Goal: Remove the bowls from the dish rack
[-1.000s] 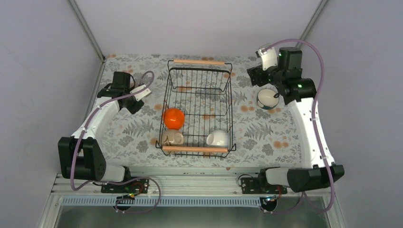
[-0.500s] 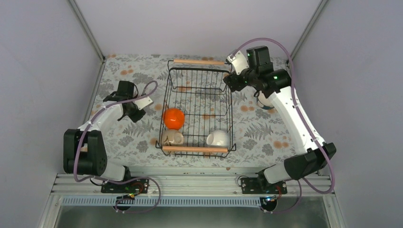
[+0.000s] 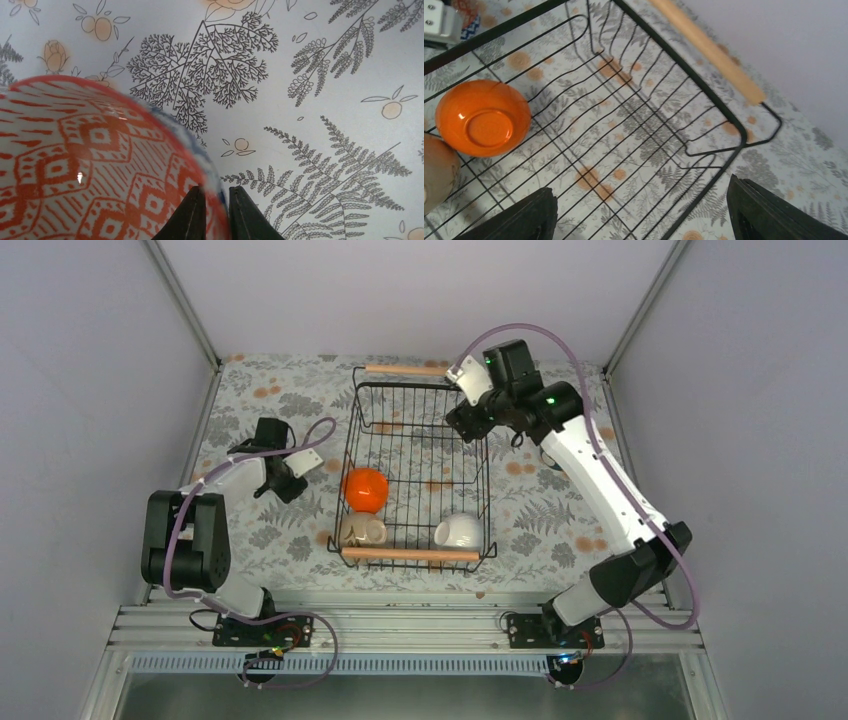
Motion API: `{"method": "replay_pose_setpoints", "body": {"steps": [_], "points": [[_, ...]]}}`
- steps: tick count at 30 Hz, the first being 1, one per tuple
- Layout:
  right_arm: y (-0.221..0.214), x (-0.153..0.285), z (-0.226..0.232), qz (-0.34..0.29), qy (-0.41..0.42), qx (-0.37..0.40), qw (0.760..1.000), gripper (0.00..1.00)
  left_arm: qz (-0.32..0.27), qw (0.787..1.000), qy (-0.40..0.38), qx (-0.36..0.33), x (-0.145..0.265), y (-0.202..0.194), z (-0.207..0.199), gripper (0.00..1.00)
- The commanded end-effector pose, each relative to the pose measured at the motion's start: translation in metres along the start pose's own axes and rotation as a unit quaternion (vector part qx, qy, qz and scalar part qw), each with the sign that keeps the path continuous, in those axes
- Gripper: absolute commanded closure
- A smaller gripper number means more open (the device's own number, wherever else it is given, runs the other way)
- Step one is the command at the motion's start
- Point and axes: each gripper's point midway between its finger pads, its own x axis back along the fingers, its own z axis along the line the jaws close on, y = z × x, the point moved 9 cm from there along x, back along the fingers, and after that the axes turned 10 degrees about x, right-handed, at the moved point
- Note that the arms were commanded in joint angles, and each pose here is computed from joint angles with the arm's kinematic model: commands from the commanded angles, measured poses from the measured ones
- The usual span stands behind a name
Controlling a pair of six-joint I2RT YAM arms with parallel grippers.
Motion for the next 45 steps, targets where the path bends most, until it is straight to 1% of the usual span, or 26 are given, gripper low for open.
{"method": "replay_pose_setpoints", "body": {"steps": [1, 6, 9, 11, 14, 17, 19, 20, 22, 24, 27, 33, 36, 45], "points": [[-0.002, -0.022, 0.020, 0.031, 0.039, 0.027, 0.998, 0.17, -0.012, 1.000, 0.006, 0.008, 0.003, 0.003, 0.003, 0.79], [0.001, -0.045, 0.040, 0.052, 0.086, 0.049, 0.994, 0.16, -0.011, 1.000, -0.017, 0.008, 0.017, 0.003, -0.002, 0.50], [0.005, -0.052, 0.049, 0.050, 0.105, 0.054, 0.992, 0.14, -0.020, 1.000, -0.017, 0.015, 0.033, 0.009, 0.000, 0.37], [0.005, -0.068, 0.058, 0.061, 0.127, 0.057, 0.988, 0.12, -0.042, 0.999, -0.017, 0.019, 0.052, 0.014, 0.001, 0.28], [0.008, -0.079, 0.072, 0.062, 0.151, 0.069, 0.984, 0.10, -0.089, 0.995, -0.024, 0.036, 0.088, 0.027, 0.003, 0.21], [0.009, -0.092, 0.087, 0.064, 0.165, 0.083, 0.981, 0.10, -0.147, 0.986, -0.041, 0.060, 0.123, 0.040, 0.001, 0.16], [0.011, -0.102, 0.096, 0.061, 0.159, 0.094, 0.981, 0.10, -0.180, 0.980, -0.051, 0.074, 0.141, 0.046, -0.001, 0.13], [0.013, -0.106, 0.100, 0.058, 0.150, 0.096, 0.982, 0.09, -0.191, 0.977, -0.054, 0.081, 0.146, 0.049, -0.003, 0.11], [0.017, -0.114, 0.105, 0.043, 0.140, 0.096, 0.985, 0.06, -0.212, 0.971, -0.061, 0.088, 0.155, 0.053, -0.006, 0.08], [0.021, -0.120, 0.114, 0.034, 0.137, 0.103, 0.985, 0.04, -0.226, 0.967, -0.070, 0.095, 0.160, 0.057, -0.009, 0.05], [0.023, -0.131, 0.127, 0.030, 0.125, 0.118, 0.985, 0.01, -0.229, 0.966, -0.080, 0.093, 0.155, 0.067, -0.018, 0.00], [0.023, -0.158, 0.141, 0.031, 0.101, 0.128, 0.986, 0.00, -0.200, 0.974, -0.070, 0.082, 0.129, 0.086, -0.028, 0.00], [0.022, -0.170, 0.146, 0.031, 0.089, 0.131, 0.987, 0.00, -0.191, 0.977, -0.058, 0.075, 0.124, 0.092, -0.030, 0.00], [0.024, -0.188, 0.151, 0.022, 0.094, 0.117, 0.988, 0.00, -0.181, 0.979, -0.052, 0.081, 0.114, 0.087, -0.035, 0.00]]}}
